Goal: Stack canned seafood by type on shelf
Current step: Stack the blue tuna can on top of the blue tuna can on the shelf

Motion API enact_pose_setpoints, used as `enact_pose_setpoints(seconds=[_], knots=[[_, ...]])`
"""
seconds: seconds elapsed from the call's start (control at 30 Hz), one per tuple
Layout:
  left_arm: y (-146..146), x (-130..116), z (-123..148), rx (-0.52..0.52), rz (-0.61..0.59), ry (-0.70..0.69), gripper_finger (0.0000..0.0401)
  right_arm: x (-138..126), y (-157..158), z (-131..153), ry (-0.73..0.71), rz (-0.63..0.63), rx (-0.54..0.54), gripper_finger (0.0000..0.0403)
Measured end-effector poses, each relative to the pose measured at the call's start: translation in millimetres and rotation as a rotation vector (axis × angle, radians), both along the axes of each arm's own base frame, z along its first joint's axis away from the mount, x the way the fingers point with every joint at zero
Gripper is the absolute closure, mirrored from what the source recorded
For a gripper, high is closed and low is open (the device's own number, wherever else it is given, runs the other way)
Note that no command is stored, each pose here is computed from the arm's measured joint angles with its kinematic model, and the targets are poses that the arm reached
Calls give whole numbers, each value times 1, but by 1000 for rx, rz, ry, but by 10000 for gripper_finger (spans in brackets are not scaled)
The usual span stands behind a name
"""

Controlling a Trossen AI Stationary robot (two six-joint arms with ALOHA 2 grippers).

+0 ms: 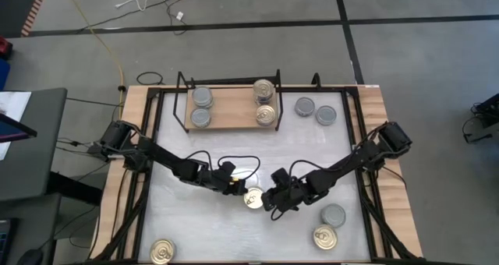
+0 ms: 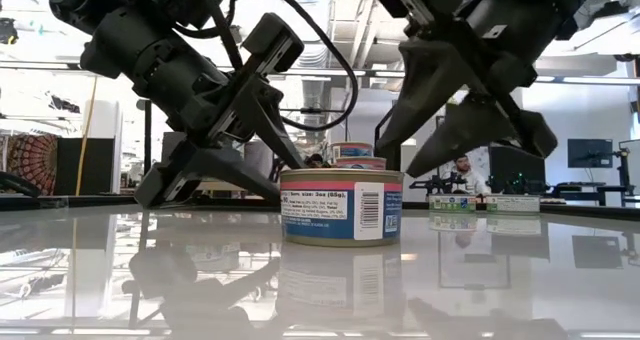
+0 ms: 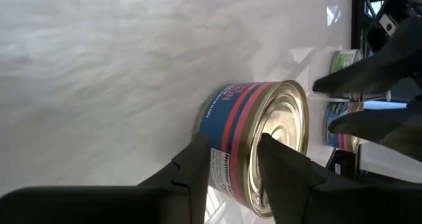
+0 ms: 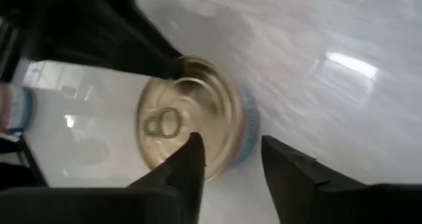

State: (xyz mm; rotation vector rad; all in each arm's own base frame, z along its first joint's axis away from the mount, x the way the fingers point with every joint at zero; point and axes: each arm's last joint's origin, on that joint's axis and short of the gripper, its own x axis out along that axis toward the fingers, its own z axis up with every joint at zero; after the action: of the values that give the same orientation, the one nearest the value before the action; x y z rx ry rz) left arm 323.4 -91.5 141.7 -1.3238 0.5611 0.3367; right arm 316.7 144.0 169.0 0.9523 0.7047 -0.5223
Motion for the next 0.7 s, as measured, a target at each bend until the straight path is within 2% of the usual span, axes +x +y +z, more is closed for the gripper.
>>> enact_pose_setpoints(seconds=[0.17,0.33,0.47,0.7], knots=[[0,0,0,-6,0,0,255,-1,4,-12,34,-63,41,203],[0,0,1,-11,0,-10,253,8,15,-29,-20,-80,89,207],[-1,0,0,-32,-13,-1,253,11,16,-32,-40,-85,101,236],[-3,0,0,-74,-68,18,253,13,12,-32,-46,-96,75,314]])
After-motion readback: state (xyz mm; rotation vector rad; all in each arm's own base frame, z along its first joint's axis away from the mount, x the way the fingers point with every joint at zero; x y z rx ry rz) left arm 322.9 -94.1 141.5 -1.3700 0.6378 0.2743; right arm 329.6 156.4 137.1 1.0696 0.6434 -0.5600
